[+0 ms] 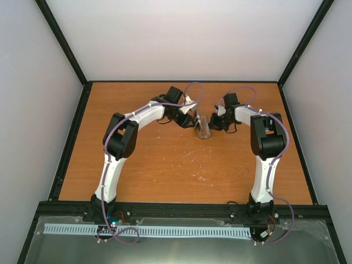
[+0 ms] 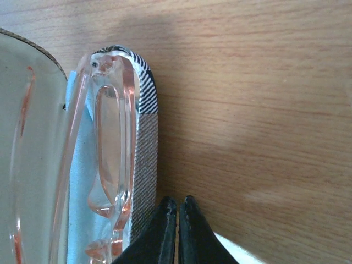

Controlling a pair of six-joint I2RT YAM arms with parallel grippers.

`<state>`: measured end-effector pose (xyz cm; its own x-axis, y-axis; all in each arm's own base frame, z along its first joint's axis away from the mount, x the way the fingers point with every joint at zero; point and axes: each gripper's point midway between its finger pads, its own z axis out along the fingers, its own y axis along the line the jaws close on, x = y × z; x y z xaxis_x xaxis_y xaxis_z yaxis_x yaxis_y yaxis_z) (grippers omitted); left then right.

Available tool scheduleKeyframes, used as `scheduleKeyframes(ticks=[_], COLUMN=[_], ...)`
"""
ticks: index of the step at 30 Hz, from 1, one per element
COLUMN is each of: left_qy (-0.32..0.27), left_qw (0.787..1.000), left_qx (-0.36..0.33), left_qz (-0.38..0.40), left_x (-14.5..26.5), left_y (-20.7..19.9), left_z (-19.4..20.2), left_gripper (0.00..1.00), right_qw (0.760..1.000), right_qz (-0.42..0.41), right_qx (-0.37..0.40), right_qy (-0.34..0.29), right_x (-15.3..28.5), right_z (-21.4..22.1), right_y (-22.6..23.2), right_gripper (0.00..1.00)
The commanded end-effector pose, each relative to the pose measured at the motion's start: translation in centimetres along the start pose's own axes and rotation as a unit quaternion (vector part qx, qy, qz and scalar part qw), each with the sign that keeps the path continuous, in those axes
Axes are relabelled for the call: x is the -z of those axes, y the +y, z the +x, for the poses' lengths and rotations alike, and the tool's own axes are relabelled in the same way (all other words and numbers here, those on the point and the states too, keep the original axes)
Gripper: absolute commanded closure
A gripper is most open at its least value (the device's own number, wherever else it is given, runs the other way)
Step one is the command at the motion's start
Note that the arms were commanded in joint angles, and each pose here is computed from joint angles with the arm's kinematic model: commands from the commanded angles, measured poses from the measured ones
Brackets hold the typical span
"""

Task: Organize the sunglasses
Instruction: Close the sunglasses case at the center of the board.

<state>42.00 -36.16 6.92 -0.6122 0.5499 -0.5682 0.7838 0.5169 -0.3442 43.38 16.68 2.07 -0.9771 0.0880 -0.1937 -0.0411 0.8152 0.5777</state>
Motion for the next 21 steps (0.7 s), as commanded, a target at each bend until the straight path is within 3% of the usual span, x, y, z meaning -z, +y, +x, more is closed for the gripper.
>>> scheduleKeyframes(ticks=[1,14,21], left_qy=[-0.017,0.0,-0.016], left_qw=[0.999,0.998,0.999], left_qx=[-0.02,-0.024,-0.033], left_qz=[0.027,0.051,0.022], left_x=[-1.6,-4.0,-1.2], left_y=[-1.7,-3.6,-2.8], left_z=[-1.4,-0.6,-1.8], left_gripper=[0.6,0.6,0.56], right_qw=[0.998,0.996,0.998], right_qz=[-0.038,-0.06,-0.022], right_qx=[0.013,0.035,0.024], right_qy=[0.039,0.061,0.057], right_x=[-1.9,-3.2,-2.2], right_z=[2.4,4.0,4.2], right_y=[2.8,4.6,2.6], right_gripper=[0.96,0.96,0.96])
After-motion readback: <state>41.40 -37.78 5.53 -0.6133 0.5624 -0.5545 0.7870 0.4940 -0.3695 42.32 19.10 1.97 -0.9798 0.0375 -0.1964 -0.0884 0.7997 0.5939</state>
